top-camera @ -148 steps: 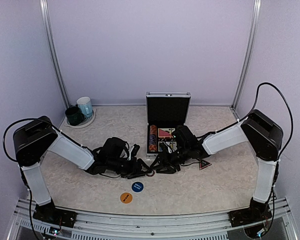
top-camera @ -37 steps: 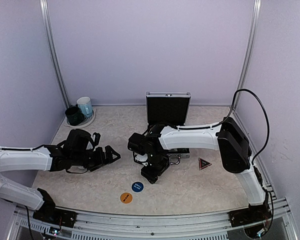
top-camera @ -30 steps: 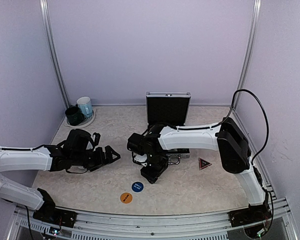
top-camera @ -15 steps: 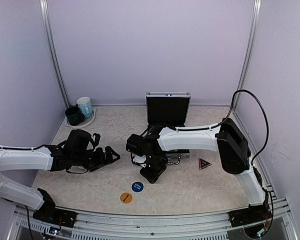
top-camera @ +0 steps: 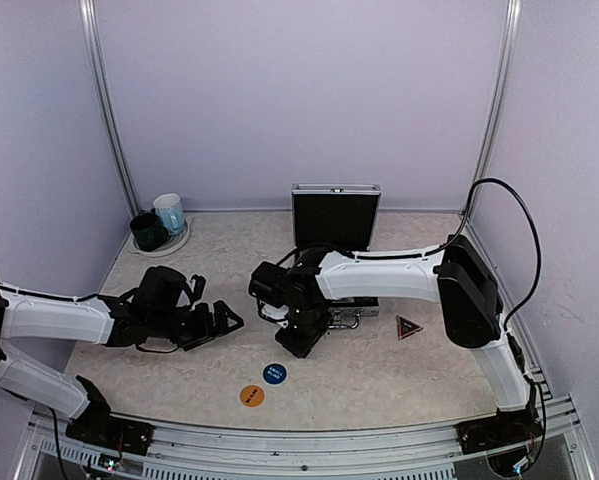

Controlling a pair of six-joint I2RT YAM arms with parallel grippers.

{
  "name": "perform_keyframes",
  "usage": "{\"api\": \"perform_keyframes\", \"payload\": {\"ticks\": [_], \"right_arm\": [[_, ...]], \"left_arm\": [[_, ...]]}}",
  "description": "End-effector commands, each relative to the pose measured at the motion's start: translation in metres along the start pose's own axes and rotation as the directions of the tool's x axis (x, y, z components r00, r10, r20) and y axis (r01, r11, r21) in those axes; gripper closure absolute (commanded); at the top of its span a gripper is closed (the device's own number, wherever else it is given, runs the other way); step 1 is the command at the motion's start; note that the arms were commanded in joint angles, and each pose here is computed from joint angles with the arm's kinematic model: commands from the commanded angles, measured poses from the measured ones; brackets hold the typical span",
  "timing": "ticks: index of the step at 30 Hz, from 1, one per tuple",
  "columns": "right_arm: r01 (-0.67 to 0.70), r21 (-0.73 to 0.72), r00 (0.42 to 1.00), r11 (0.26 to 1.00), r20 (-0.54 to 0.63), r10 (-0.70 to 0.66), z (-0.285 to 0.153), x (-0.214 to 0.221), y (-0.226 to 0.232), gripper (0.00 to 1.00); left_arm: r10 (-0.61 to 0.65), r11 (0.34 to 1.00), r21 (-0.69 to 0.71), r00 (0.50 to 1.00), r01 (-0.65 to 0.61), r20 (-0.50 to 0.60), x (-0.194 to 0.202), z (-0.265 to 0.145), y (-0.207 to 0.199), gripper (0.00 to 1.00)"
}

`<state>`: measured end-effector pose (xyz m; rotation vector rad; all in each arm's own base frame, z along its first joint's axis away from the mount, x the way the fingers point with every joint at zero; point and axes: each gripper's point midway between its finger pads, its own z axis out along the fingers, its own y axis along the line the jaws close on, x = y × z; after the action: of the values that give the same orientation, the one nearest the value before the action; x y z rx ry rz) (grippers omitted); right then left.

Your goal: Pack up texas hold em set

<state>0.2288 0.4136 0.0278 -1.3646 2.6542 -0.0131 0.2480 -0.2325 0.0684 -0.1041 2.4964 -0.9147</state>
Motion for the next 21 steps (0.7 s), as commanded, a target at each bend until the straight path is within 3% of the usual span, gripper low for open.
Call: {"api": "perform_keyframes", "payload": {"ticks": [1, 7, 21], "right_arm": [[0.003, 0.004, 0.989, 1.0, 0.148, -0.003, -0.048, -0.027, 0.0, 0.61], [-0.001, 0.004, 0.982, 1.0, 0.189, 0.001, -0.065, -0.033, -0.001, 0.61], [0.002, -0.003, 0.969, 1.0, 0.247, -0.001, -0.09, -0.04, 0.003, 0.61]], "left_arm": [[0.011, 0.997, 0.078, 1.0, -0.01, -0.006, 0.001, 0.006, -0.01, 0.01], [0.012, 0.981, 0.195, 0.999, -0.004, -0.041, 0.007, 0.015, -0.027, 0.01], [-0.01, 0.894, 0.444, 0.996, 0.05, -0.093, 0.01, 0.022, -0.071, 0.12]]}}
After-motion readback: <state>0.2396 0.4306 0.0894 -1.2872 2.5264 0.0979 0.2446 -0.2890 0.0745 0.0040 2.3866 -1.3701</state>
